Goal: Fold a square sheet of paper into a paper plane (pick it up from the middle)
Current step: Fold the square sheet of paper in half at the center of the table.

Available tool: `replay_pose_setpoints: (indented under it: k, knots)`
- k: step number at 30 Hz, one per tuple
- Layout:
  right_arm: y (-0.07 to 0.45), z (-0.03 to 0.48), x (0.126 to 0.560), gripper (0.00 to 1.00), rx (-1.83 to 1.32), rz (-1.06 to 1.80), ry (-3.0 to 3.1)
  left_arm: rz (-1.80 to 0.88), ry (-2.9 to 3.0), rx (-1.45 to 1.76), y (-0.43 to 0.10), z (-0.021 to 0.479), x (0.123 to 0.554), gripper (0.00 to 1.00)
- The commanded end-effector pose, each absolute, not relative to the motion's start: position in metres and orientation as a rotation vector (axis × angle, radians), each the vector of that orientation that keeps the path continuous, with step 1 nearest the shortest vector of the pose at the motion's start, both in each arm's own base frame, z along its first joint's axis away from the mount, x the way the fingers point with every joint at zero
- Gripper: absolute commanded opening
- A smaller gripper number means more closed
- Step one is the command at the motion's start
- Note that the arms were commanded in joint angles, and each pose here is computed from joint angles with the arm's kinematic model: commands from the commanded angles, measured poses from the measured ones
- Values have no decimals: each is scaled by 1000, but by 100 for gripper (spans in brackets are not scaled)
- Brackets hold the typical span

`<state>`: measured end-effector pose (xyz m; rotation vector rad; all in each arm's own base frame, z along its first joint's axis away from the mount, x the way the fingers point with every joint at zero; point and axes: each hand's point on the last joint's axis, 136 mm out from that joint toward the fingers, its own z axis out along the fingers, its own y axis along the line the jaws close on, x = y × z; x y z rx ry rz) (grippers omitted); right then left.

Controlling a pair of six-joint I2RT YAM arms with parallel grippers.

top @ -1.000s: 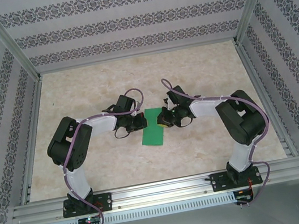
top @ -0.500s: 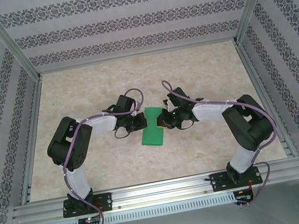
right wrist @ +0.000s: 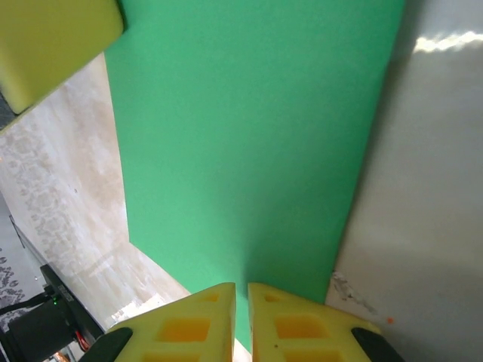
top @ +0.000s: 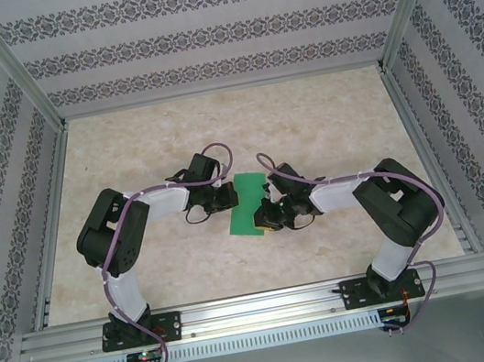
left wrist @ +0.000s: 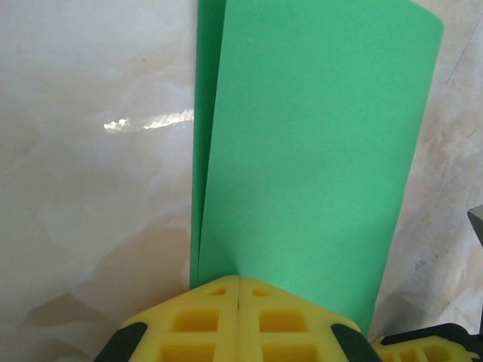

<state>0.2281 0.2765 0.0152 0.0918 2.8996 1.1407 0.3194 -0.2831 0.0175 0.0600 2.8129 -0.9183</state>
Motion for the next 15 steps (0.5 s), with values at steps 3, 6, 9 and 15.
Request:
replay_pose_setpoints:
  k: [3, 6, 9, 15]
  knots:
    - [278, 40, 228, 15, 53, 1152, 2836, -729, 3005, 41, -259, -19, 281, 0]
    - [281, 39, 220, 15, 37, 1164, 2849, -730, 3003, 43, -259, -17, 282, 0]
    - [285, 31, 211, 15, 14, 1161, 2880, -733, 3002, 42, -260, -16, 282, 0]
    - [275, 1, 201, 15, 42, 1081, 2954, -740, 2989, 46, -262, -12, 282, 0]
